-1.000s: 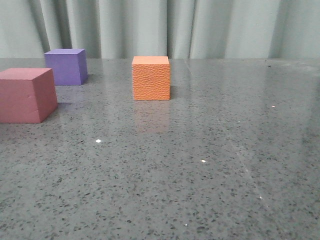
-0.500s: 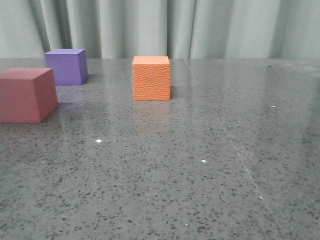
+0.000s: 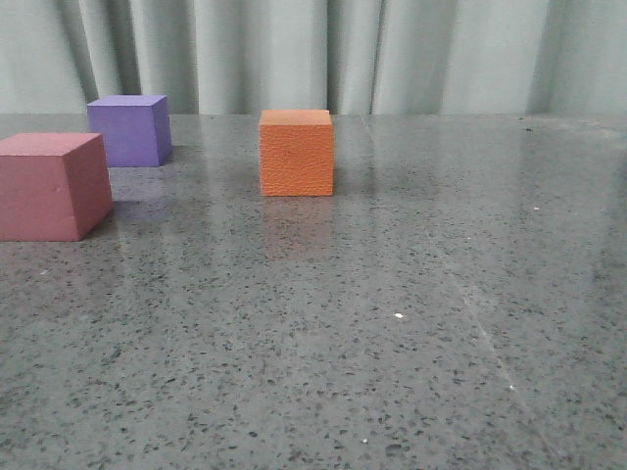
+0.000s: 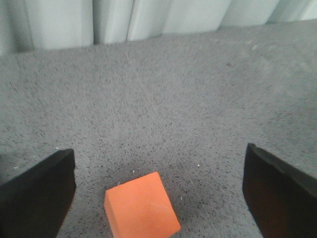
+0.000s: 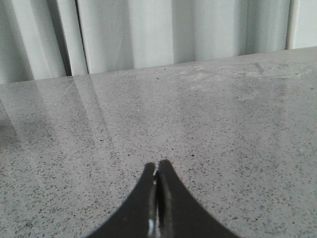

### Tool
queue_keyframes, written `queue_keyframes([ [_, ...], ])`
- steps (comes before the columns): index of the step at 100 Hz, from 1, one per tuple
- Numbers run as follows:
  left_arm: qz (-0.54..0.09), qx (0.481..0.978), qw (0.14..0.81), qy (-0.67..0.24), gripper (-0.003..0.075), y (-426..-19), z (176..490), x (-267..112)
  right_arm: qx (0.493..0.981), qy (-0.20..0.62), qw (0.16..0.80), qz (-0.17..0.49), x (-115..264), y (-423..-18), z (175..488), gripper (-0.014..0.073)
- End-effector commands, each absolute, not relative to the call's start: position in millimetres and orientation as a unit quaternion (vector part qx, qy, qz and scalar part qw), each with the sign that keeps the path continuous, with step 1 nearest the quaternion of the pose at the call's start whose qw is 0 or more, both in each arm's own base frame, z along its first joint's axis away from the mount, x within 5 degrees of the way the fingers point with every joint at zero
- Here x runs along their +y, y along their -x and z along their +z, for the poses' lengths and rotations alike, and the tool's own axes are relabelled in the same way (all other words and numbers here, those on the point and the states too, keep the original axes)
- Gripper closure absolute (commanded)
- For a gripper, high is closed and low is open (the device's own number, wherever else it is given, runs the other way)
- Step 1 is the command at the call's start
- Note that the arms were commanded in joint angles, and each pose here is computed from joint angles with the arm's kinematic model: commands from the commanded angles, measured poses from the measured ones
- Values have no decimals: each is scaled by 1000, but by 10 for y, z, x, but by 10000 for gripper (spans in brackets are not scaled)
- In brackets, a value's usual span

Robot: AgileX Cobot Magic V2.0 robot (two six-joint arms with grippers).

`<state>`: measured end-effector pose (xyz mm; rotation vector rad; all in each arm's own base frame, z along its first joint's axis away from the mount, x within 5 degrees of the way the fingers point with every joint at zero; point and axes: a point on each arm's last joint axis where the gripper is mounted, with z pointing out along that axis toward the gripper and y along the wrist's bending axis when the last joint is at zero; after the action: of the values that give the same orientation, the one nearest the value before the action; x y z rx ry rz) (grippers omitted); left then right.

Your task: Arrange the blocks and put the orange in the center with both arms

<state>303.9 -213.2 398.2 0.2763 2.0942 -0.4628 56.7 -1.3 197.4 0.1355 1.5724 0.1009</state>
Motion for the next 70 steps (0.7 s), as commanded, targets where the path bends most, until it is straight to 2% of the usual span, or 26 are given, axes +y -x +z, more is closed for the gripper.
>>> queue_keyframes([
  [1, -195, 840, 497, -94, 80, -3131, 4131, -2237, 663, -50, 745, 47, -7, -541, 2111, 662],
  [12, -160, 861, 472, -94, 80, -3275, 3962, -2375, 663, -50, 745, 47, -7, -541, 2111, 662],
  [33, -152, 873, 452, -101, 80, -3374, 3743, -2503, 663, -50, 745, 47, -7, -541, 2111, 662],
  [70, -152, 878, 443, -100, 81, -3388, 3685, -2530, 663, -50, 745, 47, -7, -541, 2111, 662],
])
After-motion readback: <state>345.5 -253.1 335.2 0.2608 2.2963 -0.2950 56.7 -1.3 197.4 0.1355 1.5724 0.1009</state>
